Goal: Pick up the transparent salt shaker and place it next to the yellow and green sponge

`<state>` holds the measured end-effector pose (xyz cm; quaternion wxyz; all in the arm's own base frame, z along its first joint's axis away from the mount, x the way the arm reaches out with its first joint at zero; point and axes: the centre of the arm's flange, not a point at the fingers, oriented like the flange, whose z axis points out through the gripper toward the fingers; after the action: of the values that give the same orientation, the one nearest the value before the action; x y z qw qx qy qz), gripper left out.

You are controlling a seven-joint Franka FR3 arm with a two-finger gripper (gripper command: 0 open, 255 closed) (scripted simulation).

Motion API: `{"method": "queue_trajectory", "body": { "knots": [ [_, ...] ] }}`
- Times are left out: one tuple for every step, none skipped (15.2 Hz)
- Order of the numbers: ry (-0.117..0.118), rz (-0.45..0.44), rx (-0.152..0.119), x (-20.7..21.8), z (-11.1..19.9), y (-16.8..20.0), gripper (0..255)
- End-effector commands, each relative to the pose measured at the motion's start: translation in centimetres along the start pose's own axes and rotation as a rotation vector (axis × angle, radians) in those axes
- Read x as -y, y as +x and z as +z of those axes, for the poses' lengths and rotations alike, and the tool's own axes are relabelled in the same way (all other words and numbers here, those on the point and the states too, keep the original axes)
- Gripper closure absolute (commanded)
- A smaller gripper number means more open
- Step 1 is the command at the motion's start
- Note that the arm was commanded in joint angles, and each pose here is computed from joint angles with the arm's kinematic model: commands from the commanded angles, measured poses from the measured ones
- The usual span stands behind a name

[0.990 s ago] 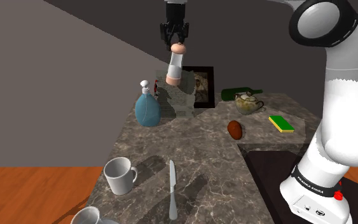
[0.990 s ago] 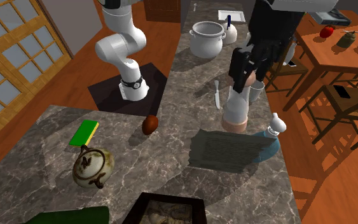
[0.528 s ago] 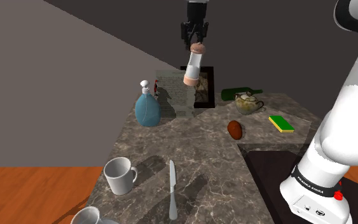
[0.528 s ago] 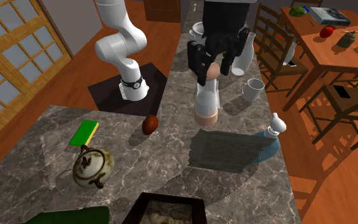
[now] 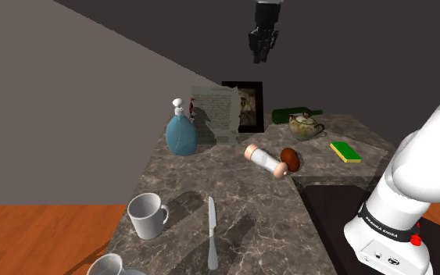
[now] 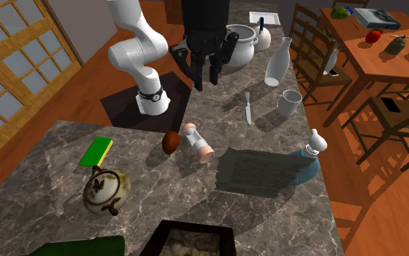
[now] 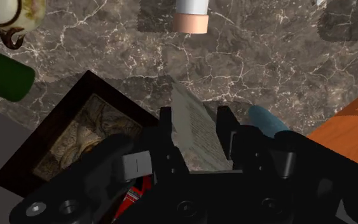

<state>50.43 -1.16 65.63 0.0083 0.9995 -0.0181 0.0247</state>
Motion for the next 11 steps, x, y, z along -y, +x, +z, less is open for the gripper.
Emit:
{"method": "queue_trajectory", "body": {
  "knots": [
    [0.006, -0.002, -0.005, -0.1, 1.2, -0.7, 0],
    [0.011, -0.003, -0.01, -0.2, 2.4, -1.3, 0],
    [0.017, -0.004, -0.016, -0.3, 3.6, -2.0, 0],
    [0.023, -0.006, -0.021, -0.3, 4.8, -2.7, 0],
    [0.029, -0.007, -0.027, -0.4, 6.0, -3.3, 0],
    [0.034, -0.008, -0.032, -0.5, 7.2, -3.9, 0],
    [0.04, -0.009, -0.038, -0.5, 8.4, -4.6, 0],
    [0.046, -0.011, -0.043, -0.6, 9.6, -5.2, 0],
    [0.051, -0.012, -0.049, -0.6, 10.8, -5.8, 0],
    [0.057, -0.013, -0.054, -0.7, 12.0, -6.4, 0],
    [0.063, -0.015, -0.06, -0.7, 13.2, -7.1, 0]
  ]
}}
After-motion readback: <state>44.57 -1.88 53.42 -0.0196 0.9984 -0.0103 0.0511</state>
